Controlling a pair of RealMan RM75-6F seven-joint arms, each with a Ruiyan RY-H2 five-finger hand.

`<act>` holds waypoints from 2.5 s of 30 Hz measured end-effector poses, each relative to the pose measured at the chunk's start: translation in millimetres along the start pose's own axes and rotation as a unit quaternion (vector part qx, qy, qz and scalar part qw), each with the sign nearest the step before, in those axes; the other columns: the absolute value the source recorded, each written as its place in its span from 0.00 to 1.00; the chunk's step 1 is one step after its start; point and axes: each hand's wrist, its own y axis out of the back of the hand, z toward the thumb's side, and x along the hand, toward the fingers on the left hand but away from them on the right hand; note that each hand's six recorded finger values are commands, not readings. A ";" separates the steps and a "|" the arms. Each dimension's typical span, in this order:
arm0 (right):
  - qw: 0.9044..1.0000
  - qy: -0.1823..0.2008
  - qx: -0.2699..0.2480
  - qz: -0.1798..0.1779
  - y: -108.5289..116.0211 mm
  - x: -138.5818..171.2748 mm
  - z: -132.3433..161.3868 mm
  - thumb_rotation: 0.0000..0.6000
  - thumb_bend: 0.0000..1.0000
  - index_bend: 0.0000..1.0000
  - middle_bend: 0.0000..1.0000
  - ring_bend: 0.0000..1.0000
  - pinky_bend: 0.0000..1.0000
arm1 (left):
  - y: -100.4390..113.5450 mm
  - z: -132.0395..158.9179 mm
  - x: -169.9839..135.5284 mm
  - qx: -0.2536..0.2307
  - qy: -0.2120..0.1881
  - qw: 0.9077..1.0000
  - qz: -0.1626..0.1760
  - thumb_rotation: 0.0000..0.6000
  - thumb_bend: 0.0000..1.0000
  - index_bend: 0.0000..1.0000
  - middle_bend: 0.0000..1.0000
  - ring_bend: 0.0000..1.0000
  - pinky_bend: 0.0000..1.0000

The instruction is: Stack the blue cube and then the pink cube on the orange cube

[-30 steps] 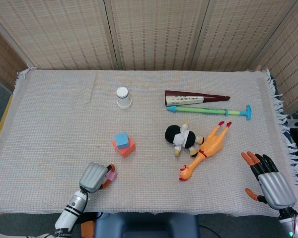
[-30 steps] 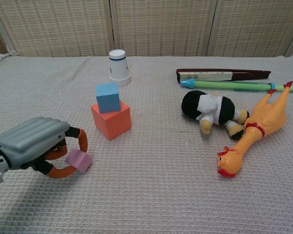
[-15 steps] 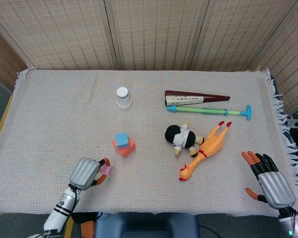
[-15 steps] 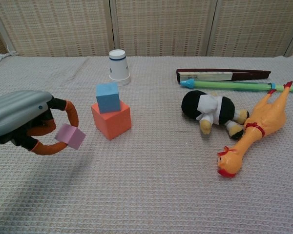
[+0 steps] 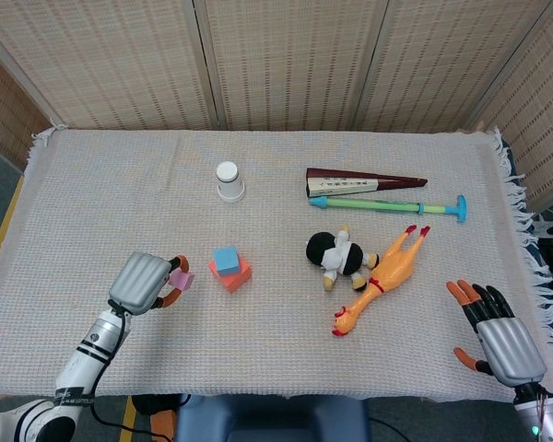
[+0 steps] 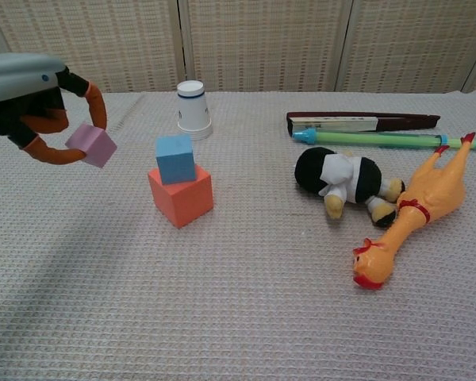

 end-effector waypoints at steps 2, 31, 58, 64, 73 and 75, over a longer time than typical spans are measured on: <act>1.000 -0.001 0.001 0.002 -0.8 -0.8 -0.2 1.00 0.12 0.00 0.00 0.00 0.00 | 3.2 3.4 5.4 0.000 0.001 1.000 -0.004 1.00 0.32 0.52 1.00 1.00 1.00; 0.995 0.011 -0.040 -0.089 28.1 3.7 -6.6 1.00 0.12 0.00 0.00 0.00 0.00 | 14.8 63.6 82.4 -0.015 0.003 0.999 -0.029 1.00 0.32 0.53 1.00 1.00 1.00; 0.997 0.003 -0.035 -0.066 23.3 3.4 -8.4 1.00 0.12 0.00 0.00 0.00 0.00 | 5.4 65.8 92.0 0.002 0.017 0.999 -0.040 1.00 0.32 0.49 1.00 1.00 1.00; 0.997 0.002 -0.034 -0.063 22.6 3.2 -8.0 1.00 0.12 0.00 0.00 0.00 0.00 | 5.2 64.6 91.3 0.003 0.020 0.999 -0.040 1.00 0.32 0.41 1.00 1.00 1.00; 0.998 0.001 -0.032 -0.062 22.3 3.2 -7.6 1.00 0.12 0.00 0.00 0.00 0.00 | 4.7 64.2 89.7 0.005 0.022 0.999 -0.043 1.00 0.32 0.36 1.00 1.00 1.00; 0.998 0.001 -0.032 -0.063 22.4 3.3 -7.7 1.00 0.12 0.00 0.00 0.00 0.00 | 4.5 64.9 89.5 0.006 0.022 0.999 -0.044 1.00 0.32 0.35 1.00 1.00 1.00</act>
